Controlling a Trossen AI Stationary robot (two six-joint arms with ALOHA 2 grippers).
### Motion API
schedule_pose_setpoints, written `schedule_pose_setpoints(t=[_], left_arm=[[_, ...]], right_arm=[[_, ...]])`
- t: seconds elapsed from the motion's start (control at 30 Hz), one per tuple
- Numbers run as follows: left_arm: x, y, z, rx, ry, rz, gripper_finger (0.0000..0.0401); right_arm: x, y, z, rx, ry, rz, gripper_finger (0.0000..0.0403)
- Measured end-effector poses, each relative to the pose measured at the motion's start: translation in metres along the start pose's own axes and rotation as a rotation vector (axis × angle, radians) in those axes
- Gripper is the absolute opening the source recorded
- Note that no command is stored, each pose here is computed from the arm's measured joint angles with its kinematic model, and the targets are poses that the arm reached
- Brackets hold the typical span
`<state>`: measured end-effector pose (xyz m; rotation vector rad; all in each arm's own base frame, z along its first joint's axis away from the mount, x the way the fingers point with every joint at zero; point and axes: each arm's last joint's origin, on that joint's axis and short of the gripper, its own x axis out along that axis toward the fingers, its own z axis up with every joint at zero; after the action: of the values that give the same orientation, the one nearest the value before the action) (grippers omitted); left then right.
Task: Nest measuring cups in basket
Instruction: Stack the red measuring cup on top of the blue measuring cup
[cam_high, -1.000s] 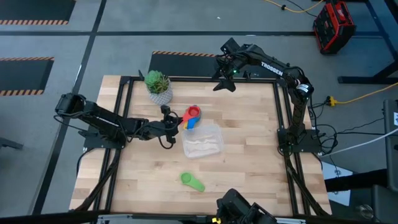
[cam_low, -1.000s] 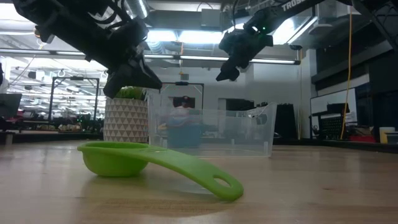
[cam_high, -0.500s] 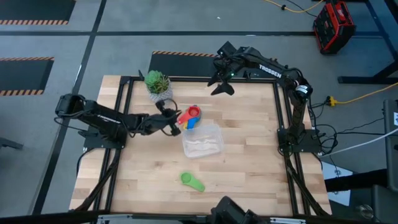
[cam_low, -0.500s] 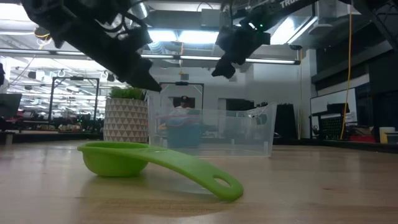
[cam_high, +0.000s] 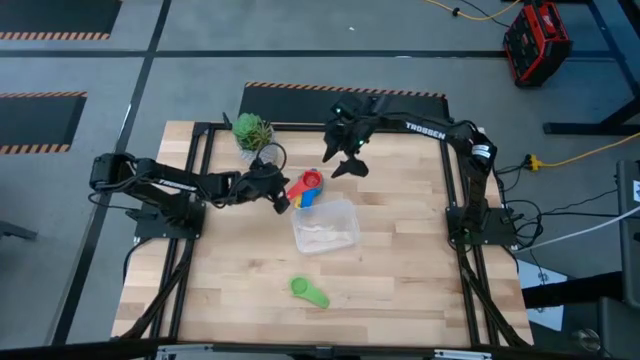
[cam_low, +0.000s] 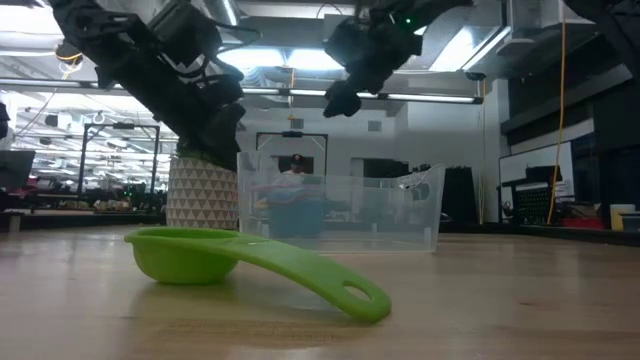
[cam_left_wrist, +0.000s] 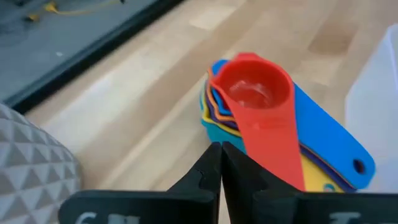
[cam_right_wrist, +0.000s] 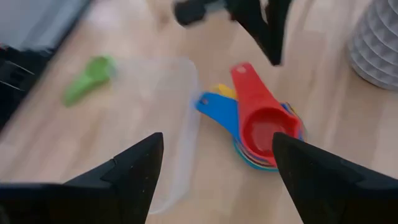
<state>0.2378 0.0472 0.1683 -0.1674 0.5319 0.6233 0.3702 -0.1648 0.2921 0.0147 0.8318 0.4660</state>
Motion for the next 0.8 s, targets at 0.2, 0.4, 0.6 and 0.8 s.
schedule_pose_setpoints(t=[0.2,0.4,0.6,0.8], left_arm=[[0.002,0.0,-0.003,-0.041,0.034,-0.022,0.0012],[0.004,0.0,-0.007,-0.039,0.057,-0.031,0.0002],[0.011,-0.002,-0.013,-0.096,0.085,-0.016,0.0007],[0.02,-0.003,-0.023,-0.137,0.136,0.004,0.0001]], right_arm=[[0.024,0.003,-0.003,-0.04,0.062,-0.07,0.0305],[0.05,-0.004,-0.028,-0.038,0.113,-0.145,0.0305],[0.069,-0.008,-0.045,-0.068,0.08,-0.17,0.0305],[0.081,-0.01,-0.059,-0.089,0.059,-0.201,0.0305]])
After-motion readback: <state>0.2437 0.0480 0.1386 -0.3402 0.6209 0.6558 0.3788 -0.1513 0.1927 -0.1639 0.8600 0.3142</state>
